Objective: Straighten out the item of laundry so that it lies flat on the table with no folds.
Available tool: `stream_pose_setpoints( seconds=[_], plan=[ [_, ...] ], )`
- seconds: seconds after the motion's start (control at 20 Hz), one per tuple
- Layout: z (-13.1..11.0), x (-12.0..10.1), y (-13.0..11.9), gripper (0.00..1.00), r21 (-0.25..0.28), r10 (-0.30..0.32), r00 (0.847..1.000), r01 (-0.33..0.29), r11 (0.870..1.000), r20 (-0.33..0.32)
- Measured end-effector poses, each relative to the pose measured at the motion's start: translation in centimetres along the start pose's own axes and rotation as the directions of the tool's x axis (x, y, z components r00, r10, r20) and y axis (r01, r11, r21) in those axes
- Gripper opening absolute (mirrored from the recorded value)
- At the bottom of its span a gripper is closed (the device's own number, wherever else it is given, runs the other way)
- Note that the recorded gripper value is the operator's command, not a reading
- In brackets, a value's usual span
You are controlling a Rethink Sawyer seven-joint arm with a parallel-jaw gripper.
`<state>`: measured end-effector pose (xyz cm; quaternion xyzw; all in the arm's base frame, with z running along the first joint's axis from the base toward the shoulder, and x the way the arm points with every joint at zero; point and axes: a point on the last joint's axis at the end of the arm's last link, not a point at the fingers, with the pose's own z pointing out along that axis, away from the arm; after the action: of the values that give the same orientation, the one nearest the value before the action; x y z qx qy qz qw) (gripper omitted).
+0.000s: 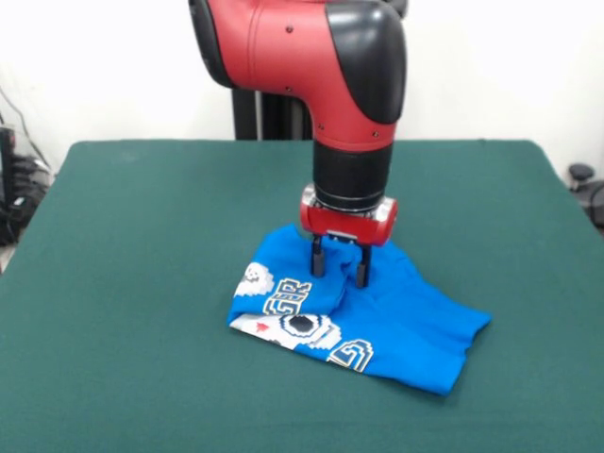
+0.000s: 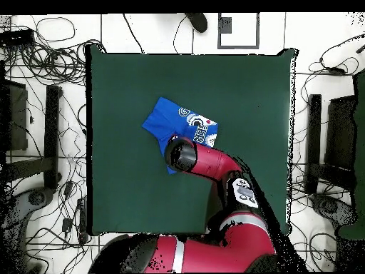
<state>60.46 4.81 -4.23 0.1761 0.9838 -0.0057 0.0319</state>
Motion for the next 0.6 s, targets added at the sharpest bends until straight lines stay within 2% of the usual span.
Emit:
stream_pose_setpoints(
  seconds=[0.6],
  plan=[
    [0.03, 0.0, 0.09, 1.0, 0.002, -0.009, 1.0, 0.009, 1.0, 0.003]
  ],
)
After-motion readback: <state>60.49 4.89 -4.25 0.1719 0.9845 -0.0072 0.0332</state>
